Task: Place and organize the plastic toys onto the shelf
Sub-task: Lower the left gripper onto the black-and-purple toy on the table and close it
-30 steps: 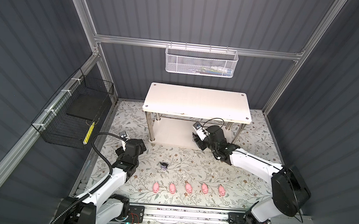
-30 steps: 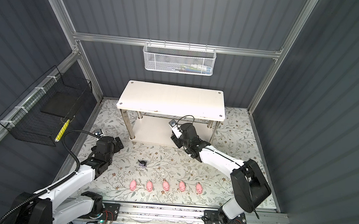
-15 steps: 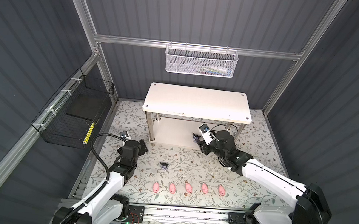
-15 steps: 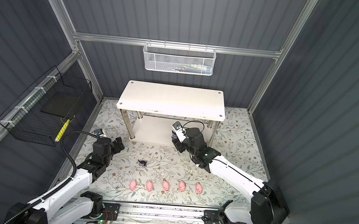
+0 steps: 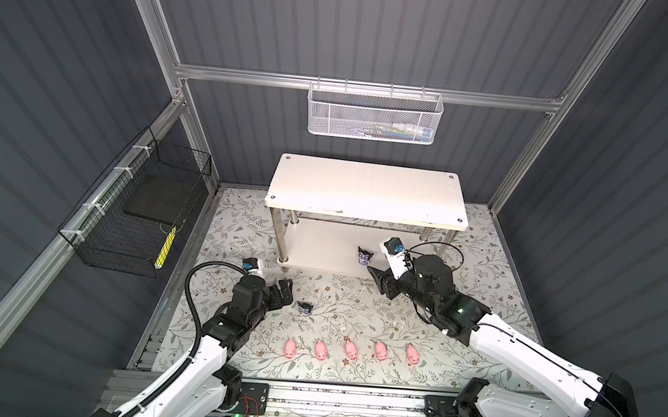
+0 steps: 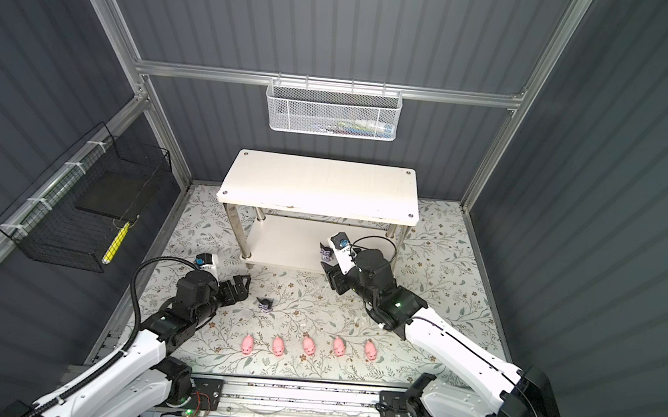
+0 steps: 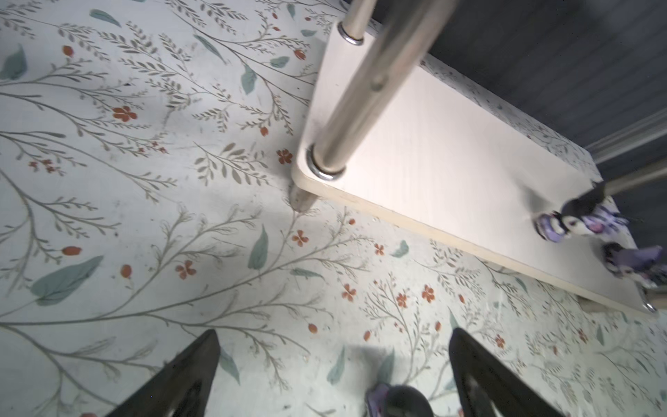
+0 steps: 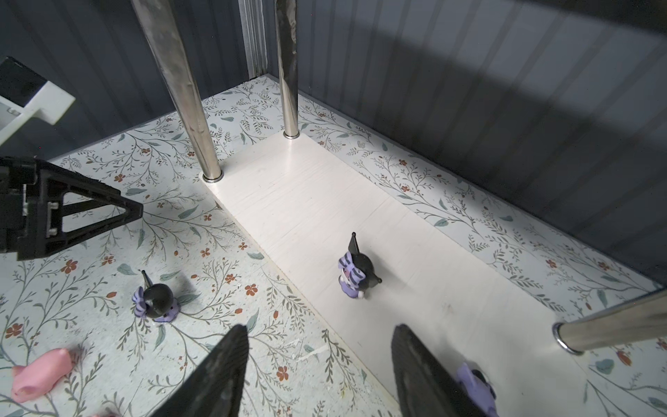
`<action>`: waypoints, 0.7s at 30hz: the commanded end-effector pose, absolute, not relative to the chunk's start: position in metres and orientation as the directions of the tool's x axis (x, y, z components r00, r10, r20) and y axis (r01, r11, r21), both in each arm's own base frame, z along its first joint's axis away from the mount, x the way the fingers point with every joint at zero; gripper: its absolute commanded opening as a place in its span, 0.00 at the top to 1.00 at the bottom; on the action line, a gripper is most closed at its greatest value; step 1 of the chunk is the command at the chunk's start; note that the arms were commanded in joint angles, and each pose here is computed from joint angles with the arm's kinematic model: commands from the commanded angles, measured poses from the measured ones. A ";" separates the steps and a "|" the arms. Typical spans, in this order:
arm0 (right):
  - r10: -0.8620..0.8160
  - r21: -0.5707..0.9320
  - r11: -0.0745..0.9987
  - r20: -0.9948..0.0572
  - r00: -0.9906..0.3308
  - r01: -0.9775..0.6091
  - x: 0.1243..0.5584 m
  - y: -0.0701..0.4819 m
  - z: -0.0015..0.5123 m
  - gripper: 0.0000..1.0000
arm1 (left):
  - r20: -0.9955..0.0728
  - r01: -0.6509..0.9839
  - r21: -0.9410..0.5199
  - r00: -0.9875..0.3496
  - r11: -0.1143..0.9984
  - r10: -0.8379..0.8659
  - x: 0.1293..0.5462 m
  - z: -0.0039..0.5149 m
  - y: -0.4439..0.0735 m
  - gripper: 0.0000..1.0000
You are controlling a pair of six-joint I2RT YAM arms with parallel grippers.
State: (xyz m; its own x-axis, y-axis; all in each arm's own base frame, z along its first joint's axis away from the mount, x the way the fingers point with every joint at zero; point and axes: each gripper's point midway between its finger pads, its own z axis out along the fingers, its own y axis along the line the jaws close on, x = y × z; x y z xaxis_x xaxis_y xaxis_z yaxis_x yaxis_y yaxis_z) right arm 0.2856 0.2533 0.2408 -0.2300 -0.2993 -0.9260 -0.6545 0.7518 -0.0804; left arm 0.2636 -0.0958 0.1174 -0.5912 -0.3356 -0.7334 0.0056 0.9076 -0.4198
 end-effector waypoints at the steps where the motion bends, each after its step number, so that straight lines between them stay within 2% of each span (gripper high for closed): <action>1: -0.265 -0.039 0.746 -0.933 -0.243 -0.664 0.278 0.254 0.244 0.35 | -0.687 0.027 -0.440 -0.654 0.898 -0.316 0.243 0.103 -0.101 0.00; 7: -0.255 -0.033 0.742 -0.938 -0.236 -0.669 0.275 0.254 0.243 0.34 | -0.638 0.099 -0.439 -0.734 0.893 -0.233 0.219 0.087 -0.116 0.01; 21: -0.269 -0.045 0.742 -0.934 -0.236 -0.669 0.277 0.254 0.228 0.32 | -0.685 0.239 -0.232 -0.728 0.943 0.017 0.215 0.070 -0.160 0.00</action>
